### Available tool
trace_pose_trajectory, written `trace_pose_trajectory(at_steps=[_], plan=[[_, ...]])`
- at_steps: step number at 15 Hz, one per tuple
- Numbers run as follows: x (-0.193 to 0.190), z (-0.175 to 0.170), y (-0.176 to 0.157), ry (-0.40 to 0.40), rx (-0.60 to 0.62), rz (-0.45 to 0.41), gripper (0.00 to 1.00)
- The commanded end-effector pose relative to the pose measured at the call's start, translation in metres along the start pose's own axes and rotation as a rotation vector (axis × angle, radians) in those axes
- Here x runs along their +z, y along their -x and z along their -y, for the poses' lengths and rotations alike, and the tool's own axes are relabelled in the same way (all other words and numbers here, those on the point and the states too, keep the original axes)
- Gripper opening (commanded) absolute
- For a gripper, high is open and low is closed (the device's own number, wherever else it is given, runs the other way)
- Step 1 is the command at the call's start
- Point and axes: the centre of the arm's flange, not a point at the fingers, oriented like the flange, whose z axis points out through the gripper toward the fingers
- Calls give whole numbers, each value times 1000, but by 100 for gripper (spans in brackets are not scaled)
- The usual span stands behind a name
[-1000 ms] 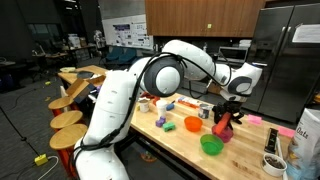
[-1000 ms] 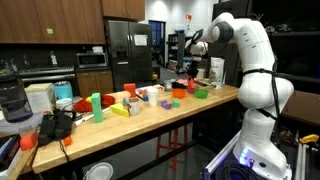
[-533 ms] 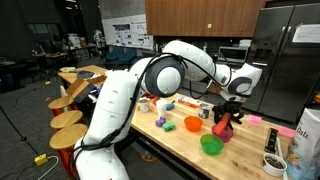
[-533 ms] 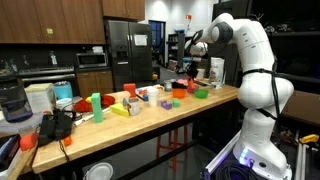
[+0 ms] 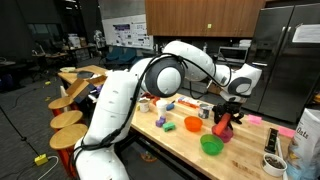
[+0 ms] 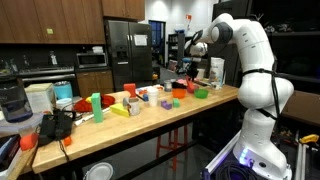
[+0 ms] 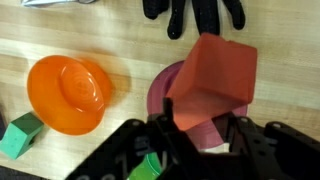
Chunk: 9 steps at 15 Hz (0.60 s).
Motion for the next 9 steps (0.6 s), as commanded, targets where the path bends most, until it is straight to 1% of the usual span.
trace_pose_trajectory(at_steps=[1,3,4,6,9], plan=[[-1,1,0,-9,3,-8,76],[0,2,0,-11,4,-9,89],[0,2,0,-11,5,-11,97],[1,2,0,-13,6,-13,100],[2,3,0,-16,13,-18,100]])
